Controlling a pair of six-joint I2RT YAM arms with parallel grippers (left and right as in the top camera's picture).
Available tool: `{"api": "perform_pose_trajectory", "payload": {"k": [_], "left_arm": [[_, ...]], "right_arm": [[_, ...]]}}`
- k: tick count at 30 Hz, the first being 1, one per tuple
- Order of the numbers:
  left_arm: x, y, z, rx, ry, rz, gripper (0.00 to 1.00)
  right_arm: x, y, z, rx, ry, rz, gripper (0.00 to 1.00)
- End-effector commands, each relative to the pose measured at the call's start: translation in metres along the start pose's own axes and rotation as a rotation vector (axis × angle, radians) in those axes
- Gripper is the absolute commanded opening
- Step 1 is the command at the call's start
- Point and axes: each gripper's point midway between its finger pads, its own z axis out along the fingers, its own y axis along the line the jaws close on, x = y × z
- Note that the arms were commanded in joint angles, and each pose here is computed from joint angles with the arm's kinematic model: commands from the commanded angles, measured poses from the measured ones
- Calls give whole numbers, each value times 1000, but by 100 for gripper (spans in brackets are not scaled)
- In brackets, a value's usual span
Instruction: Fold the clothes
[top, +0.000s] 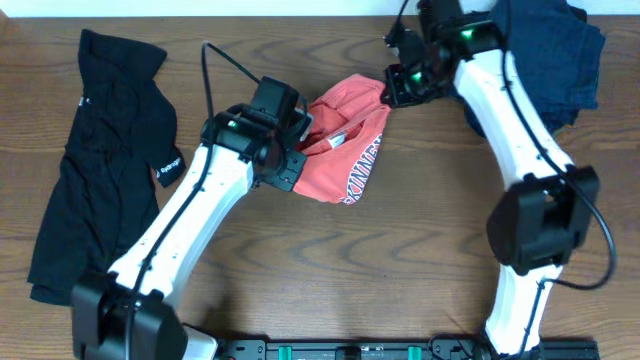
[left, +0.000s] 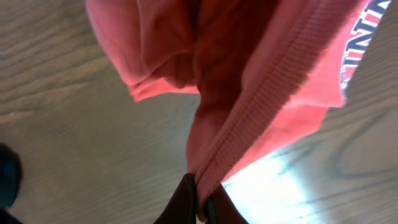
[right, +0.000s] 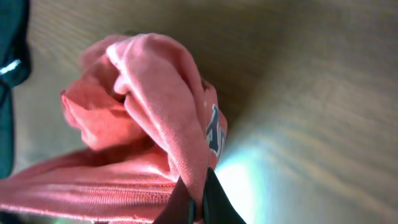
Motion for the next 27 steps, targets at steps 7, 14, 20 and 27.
{"api": "perform_pose_trajectory", "payload": {"k": [7,14,20,27], "left_arm": [[22,-20,-16,29,47,7,6],[39,-59,-18,57,108,97,6],[38,-52,-17,-15,103,73,6],[-2,10,-20,-258,-72,-122,6]], "right_arm": [[12,-55,-51,119,-15,77,1],[35,-78,-82,138,22,133,1],[28,-77,-86,131,-14,118,1],[-33,-38,-62,88,-205,-32,1]]}}
